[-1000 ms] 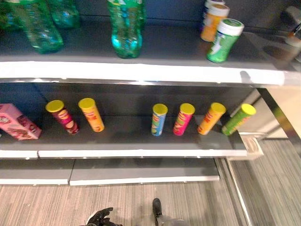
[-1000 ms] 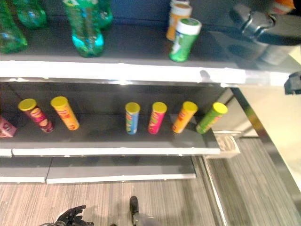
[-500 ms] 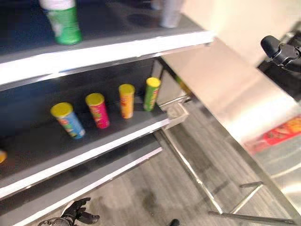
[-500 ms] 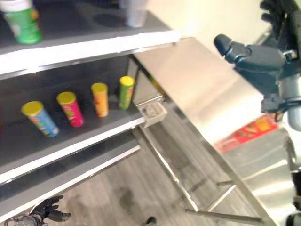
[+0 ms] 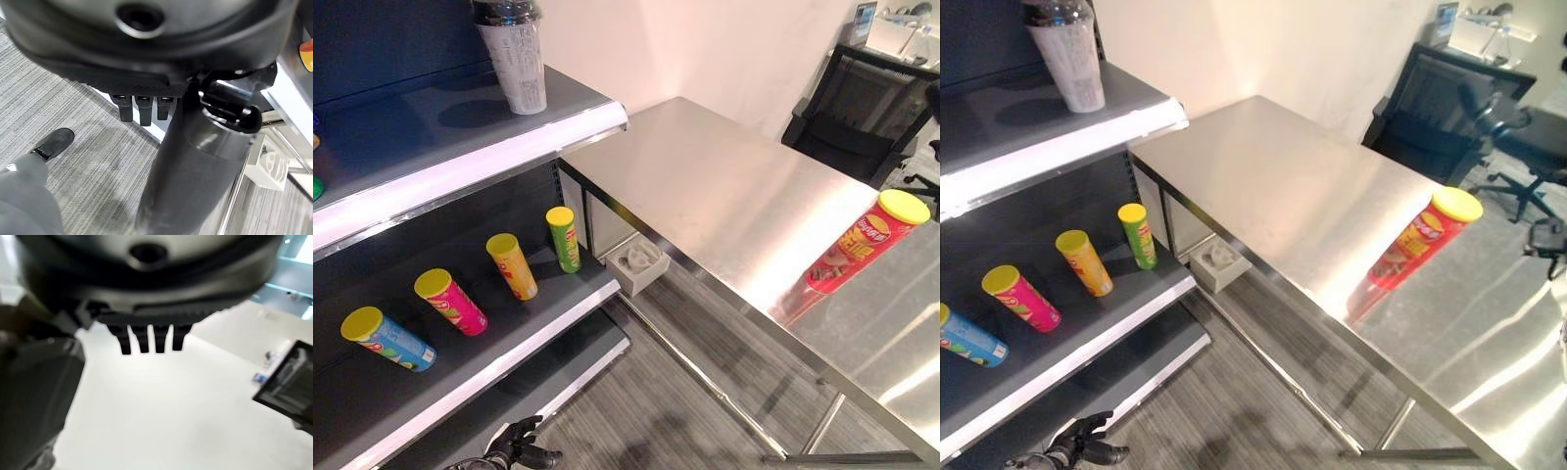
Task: Put the goods on the table back onto the shelves and tidy them up.
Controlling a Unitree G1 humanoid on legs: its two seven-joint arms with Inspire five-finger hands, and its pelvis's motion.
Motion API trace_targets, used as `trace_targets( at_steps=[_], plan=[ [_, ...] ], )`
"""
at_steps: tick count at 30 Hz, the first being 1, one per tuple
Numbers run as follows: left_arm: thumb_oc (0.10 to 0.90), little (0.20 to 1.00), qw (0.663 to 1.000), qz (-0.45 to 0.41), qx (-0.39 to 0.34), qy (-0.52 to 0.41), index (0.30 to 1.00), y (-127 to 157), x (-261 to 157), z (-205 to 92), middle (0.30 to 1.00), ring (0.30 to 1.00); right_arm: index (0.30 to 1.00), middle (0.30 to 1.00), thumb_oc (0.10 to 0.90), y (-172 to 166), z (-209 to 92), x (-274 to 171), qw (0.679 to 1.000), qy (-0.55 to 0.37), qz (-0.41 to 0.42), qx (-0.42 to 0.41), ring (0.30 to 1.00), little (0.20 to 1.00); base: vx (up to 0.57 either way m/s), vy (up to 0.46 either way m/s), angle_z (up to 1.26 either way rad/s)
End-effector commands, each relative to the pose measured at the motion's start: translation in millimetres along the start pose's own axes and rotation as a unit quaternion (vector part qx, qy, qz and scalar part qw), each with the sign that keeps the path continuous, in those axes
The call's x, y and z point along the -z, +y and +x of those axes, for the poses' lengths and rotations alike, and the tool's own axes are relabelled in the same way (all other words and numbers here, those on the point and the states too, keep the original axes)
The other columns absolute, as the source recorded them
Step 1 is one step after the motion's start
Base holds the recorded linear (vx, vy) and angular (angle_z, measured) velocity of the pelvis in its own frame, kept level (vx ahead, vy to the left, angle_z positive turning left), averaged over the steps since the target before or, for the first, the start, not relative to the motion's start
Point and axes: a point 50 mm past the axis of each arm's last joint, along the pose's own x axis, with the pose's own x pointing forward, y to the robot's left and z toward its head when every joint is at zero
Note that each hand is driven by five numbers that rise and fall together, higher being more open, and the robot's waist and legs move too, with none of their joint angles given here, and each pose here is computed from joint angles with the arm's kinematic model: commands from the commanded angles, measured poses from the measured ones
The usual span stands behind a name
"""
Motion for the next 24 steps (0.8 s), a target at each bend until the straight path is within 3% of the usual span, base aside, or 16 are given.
trace_targets(
  at_steps=[1, 9, 14, 24],
  plan=[
    [0.800, 0.900, 0.999, 0.030, -0.012, -0.028, 0.900, 14.0, -13.3, -0.3, 0.900, 0.900, 0.900, 0.900, 0.800, -28.6, 19.1, -56.1, 0.987, -0.141, 0.037, 0.067, 0.900, 0.900, -0.03, -0.115, -0.16],
    [0.800, 0.900, 0.999, 0.011, -0.014, -0.037, 0.900, 13.7, -13.8, -0.6, 0.900, 0.900, 0.900, 0.900, 0.800, -7.1, 30.6, -64.7, 0.989, -0.145, 0.041, -0.017, 0.900, 0.900, -0.07, -0.064, -0.51],
    [0.800, 0.900, 1.000, 0.020, 0.001, -0.010, 0.900, 7.0, 0.7, -1.4, 0.900, 0.900, 0.900, 0.900, 0.800, 21.6, 28.1, -42.2, 0.991, -0.090, 0.037, -0.097, 0.900, 0.900, 0.04, 0.123, -0.75],
    [0.800, 0.900, 0.999, 0.030, 0.019, 0.011, 0.900, -2.2, 16.6, -5.3, 0.900, 0.900, 0.900, 0.900, 0.800, 25.6, 9.2, -12.7, 0.982, -0.009, -0.063, -0.176, 0.900, 0.900, 0.02, 0.080, -0.26]
  ],
)
